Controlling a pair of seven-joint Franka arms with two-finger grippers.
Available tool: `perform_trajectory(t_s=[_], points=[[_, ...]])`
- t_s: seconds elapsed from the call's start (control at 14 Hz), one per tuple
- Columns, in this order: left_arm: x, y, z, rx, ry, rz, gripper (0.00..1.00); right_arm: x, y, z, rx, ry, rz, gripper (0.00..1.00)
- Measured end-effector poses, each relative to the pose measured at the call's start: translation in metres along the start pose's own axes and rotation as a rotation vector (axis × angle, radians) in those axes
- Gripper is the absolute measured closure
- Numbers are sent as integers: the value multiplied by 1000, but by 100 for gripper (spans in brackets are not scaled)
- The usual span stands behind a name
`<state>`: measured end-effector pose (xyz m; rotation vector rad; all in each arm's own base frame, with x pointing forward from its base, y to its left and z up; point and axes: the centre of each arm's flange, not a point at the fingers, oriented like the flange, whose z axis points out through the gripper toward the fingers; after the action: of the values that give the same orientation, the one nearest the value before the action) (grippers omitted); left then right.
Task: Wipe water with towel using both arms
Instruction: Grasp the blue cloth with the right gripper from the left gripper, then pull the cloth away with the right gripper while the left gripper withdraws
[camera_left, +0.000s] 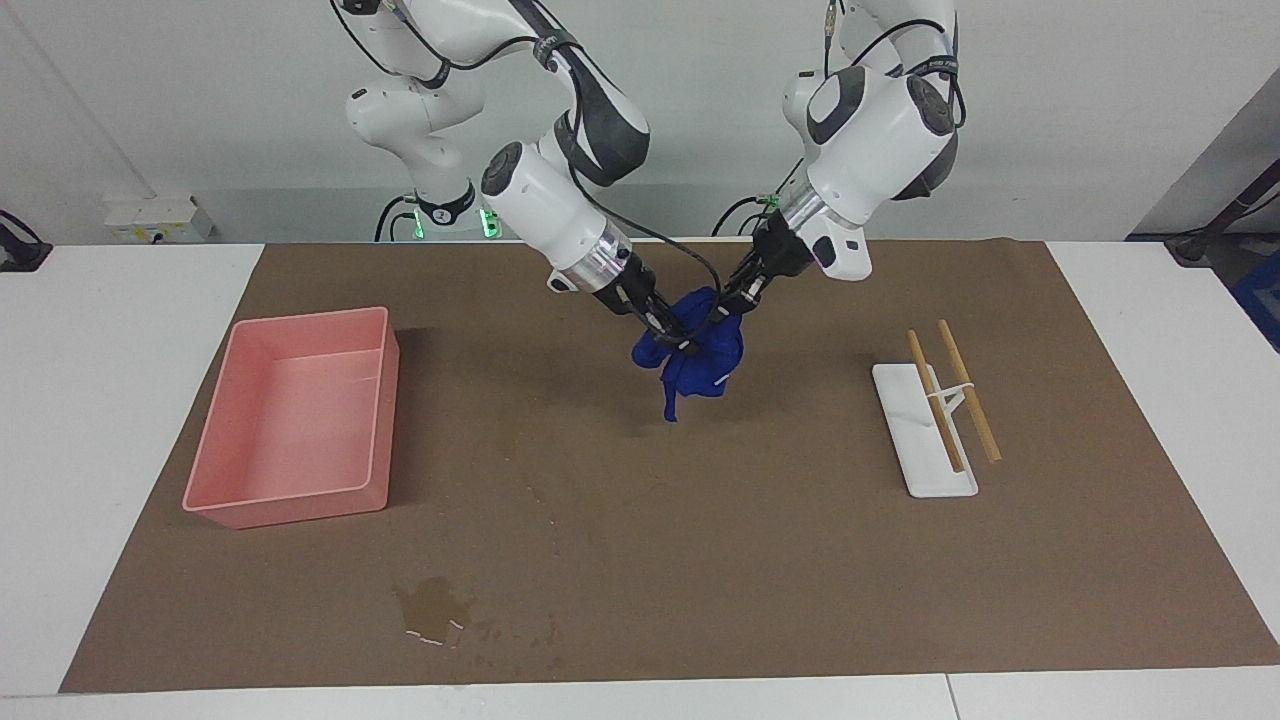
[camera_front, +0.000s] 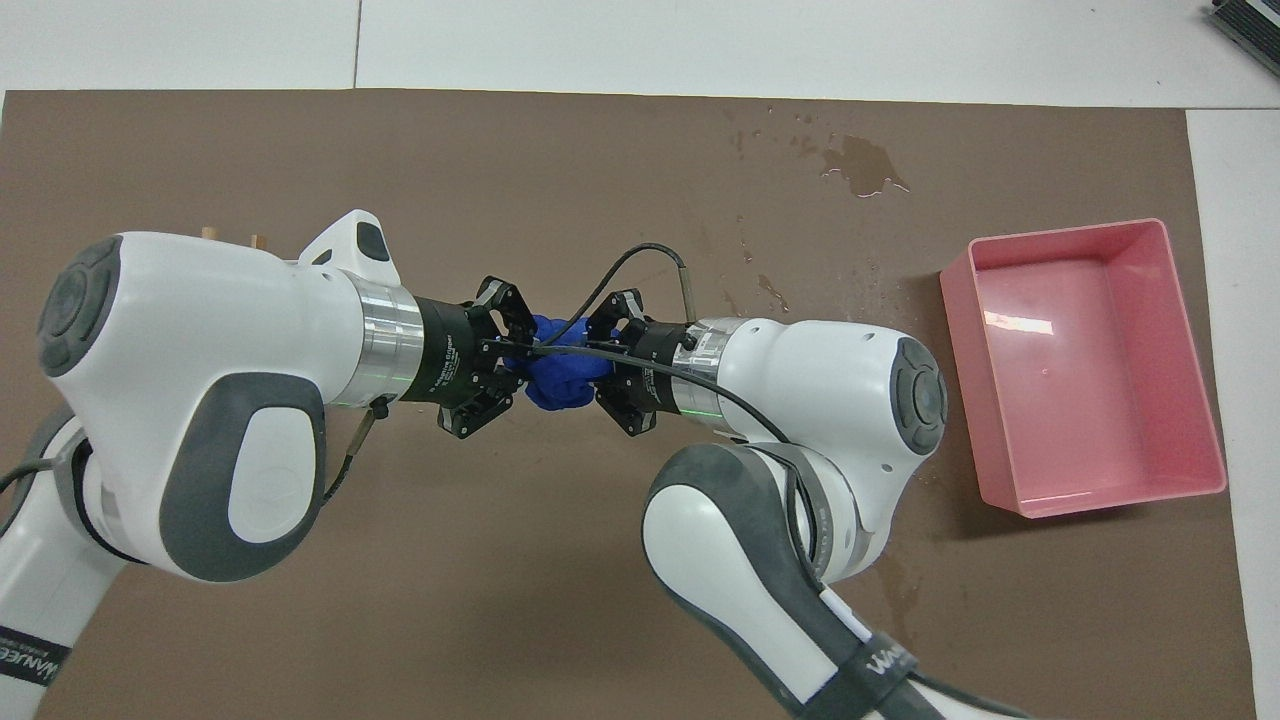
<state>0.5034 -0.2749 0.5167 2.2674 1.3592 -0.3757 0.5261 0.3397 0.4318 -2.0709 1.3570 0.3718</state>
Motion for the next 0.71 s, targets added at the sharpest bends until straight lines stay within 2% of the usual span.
perform_trajectory(t_s=[0.21,0.29,0.36,0.5,0.71], points=[[-16,-7,22,32,-26,5,85,17,9,-17,-158,11,-240,89],[-19,-7,23,25,-25,10,85,26,17,-19,-225,45,-313,89],[-15,-4,15,1,-17,7,79,45,34,-18,-326,86,-385,89],[-5,0,-5,-20,46,46,57,81,69,-15,-499,123,-523,89],[5,5,-20,4,207,203,24,97,101,-16,-651,175,-671,89]])
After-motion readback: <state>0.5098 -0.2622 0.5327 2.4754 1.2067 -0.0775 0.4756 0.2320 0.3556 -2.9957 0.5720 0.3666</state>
